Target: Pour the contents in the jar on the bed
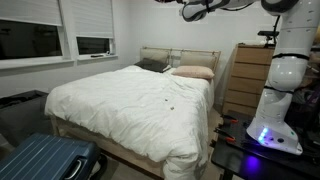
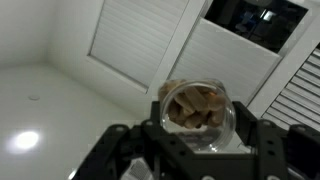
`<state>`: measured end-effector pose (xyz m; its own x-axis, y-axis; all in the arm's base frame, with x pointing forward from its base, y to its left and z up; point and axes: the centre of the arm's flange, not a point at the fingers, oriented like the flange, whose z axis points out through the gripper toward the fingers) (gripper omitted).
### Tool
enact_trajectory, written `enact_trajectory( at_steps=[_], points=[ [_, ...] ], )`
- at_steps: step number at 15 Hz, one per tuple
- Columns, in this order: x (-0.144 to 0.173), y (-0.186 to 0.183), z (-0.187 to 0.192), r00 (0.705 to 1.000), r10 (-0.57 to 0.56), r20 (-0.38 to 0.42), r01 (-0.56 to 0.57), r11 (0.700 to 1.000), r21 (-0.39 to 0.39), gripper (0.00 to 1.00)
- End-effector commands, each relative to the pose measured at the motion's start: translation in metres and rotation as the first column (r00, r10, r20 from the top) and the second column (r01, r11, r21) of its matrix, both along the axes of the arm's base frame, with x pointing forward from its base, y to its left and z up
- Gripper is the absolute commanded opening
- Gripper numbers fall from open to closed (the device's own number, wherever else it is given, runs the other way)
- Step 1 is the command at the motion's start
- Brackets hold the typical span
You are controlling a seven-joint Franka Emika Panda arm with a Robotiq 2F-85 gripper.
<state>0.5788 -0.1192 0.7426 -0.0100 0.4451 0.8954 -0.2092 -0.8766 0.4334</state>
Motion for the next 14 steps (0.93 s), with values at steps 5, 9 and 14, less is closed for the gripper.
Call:
enact_trajectory(
  at_steps=[5,9,14],
  points=[
    [0.034,-0.010,-0.037,0.974,0.012,0.225,0.023,0.988,-0.153,0.45],
    [0.046,-0.008,-0.015,0.950,0.028,0.309,0.034,0.980,-0.195,0.45],
    [0.052,-0.016,0.010,0.908,0.014,0.419,0.082,0.974,-0.209,0.45]
  ],
)
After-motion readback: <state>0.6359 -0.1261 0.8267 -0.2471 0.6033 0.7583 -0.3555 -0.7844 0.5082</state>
